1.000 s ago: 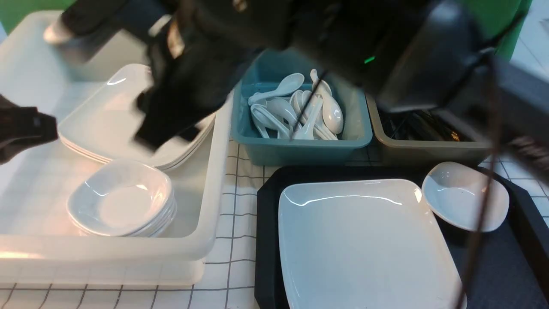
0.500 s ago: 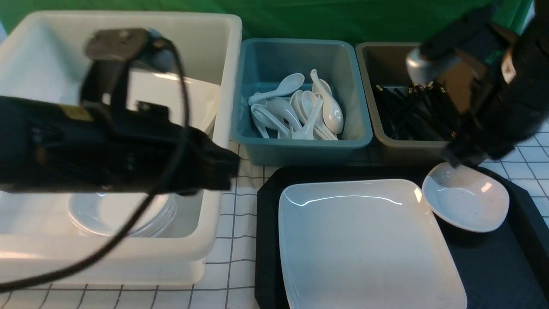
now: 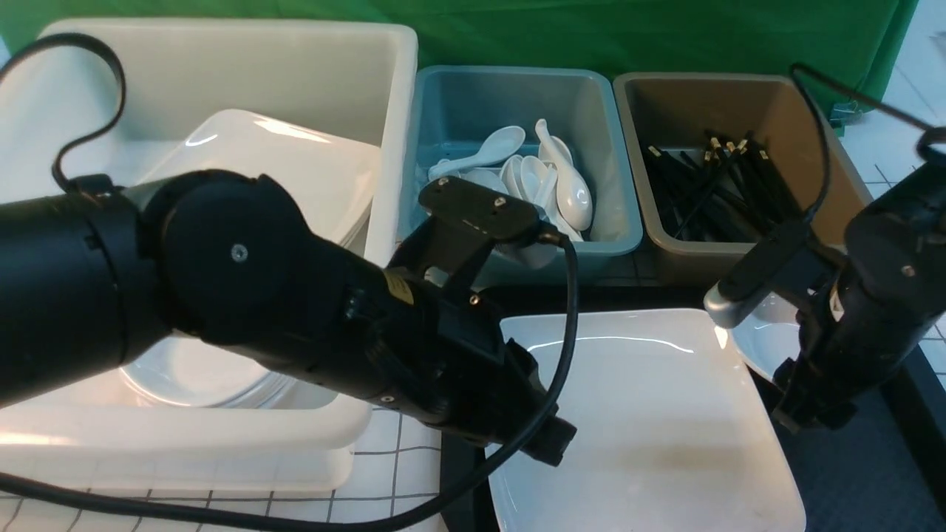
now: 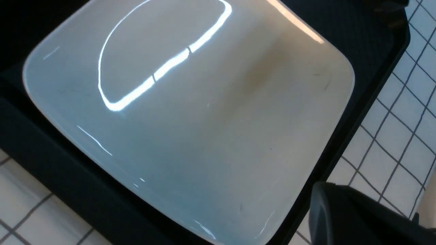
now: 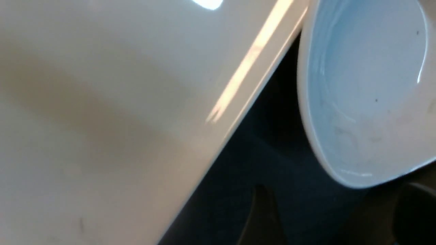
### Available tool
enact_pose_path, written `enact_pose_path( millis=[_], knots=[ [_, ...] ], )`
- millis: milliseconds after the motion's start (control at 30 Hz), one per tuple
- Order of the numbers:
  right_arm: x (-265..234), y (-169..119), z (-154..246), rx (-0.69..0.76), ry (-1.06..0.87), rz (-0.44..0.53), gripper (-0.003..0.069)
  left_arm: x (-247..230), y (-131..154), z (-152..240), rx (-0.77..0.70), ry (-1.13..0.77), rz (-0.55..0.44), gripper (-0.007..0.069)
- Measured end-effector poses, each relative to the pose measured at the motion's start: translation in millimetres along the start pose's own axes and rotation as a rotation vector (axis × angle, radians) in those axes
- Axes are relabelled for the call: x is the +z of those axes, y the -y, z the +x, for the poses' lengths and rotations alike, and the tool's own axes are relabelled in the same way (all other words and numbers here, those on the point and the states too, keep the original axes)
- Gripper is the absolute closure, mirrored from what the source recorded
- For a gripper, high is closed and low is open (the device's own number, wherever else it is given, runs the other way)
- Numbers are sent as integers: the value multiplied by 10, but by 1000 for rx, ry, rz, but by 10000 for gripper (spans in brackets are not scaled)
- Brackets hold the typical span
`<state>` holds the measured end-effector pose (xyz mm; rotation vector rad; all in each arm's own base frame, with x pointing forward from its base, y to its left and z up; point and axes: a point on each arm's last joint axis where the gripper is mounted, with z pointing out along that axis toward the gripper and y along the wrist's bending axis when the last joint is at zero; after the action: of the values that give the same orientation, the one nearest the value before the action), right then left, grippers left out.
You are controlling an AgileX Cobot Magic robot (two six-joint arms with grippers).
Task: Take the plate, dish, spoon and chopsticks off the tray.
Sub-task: Use the right arm to grab a small plate from the dinner plate, then use the right arm to put the small plate into the large storage box on the left
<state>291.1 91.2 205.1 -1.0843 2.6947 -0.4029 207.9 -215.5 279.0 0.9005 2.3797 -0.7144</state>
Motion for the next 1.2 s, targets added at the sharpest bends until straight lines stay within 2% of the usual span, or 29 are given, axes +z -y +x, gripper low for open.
enact_pose_path(
  millis=[300,367,433,600,733,833,933,1000,1100,1200],
  knots=[
    [472,12,-79,-37,-39,-11,169,0,-8,22,3,-24,-8,638],
    [515,4,-101,-42,-27,-12,188,0,-9,22,4,-24,-9,638],
    [529,1,-114,-43,-17,-12,235,0,-9,22,4,-24,-10,636],
    [523,19,-136,-62,1,4,517,0,-11,23,2,-25,-12,630],
    [395,52,-165,-77,-5,20,564,0,-15,14,3,-15,-17,629],
    [189,53,-181,-87,-42,30,613,-1,-26,-16,4,18,-29,629],
    [-112,25,-172,-73,-71,26,619,-3,-33,-41,5,44,-37,629],
    [-432,-1,-181,-47,-23,13,620,-24,-35,-80,10,57,-43,629],
    [-875,-39,-218,-21,114,-28,620,-104,-70,-191,1,90,-59,629],
    [-1531,-132,-318,-2,406,-176,620,-418,-228,-425,-20,162,-123,629]
  ],
)
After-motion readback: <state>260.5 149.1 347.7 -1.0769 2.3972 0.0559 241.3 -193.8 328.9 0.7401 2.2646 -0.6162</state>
